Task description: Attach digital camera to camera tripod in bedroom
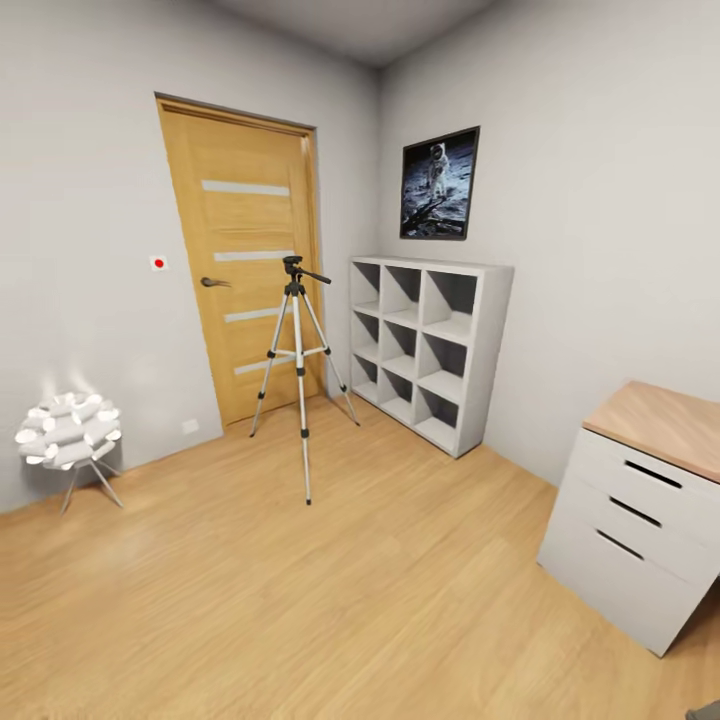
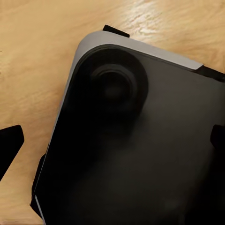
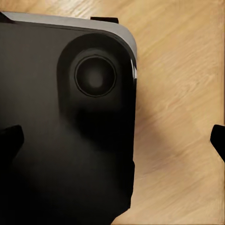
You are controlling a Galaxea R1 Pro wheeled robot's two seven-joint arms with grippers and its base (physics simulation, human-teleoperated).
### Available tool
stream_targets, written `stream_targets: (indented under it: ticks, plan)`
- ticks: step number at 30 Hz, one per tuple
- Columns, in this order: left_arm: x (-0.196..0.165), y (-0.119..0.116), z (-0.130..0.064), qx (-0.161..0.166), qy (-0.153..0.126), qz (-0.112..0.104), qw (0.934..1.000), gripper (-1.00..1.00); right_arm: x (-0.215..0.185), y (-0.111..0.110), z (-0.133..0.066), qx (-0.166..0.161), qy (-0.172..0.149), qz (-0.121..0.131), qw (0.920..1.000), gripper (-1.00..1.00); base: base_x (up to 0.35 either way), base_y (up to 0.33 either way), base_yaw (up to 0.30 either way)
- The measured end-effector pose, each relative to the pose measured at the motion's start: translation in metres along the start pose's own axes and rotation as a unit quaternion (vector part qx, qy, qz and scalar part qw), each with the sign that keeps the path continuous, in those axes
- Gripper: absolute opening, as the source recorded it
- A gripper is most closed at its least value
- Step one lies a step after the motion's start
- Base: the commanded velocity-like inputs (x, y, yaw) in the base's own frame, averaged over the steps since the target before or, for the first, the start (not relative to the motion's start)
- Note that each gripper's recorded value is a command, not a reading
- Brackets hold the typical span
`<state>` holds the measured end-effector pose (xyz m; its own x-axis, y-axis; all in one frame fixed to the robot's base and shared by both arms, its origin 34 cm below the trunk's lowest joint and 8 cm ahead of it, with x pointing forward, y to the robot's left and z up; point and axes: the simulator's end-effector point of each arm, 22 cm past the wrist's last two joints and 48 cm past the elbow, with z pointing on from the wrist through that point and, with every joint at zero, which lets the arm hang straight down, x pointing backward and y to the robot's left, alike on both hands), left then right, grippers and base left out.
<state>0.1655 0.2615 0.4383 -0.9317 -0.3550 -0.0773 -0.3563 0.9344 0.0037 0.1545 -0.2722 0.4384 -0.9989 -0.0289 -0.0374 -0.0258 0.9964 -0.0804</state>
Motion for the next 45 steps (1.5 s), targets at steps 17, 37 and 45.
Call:
stream_targets:
  ticks: [17, 37, 45]
  plan:
    - [0.000, 0.001, 0.000, -0.002, 0.000, -0.005, 1.0000, 1.00, -0.014, -0.003, 0.000, 0.003, -0.028, 0.003, 0.9996, 1.00, 0.000, 0.000, 0.270]
    - [0.000, 0.000, 0.000, -0.003, 0.000, -0.005, 1.0000, 1.00, -0.013, -0.004, 0.000, 0.004, -0.028, 0.002, 0.9996, 1.00, 0.000, 0.000, 0.270]
    - [0.000, 0.000, 0.000, -0.003, 0.000, -0.006, 1.0000, 1.00, -0.011, -0.003, 0.000, 0.003, -0.026, 0.001, 0.9997, 1.00, 0.000, 0.000, 0.270]
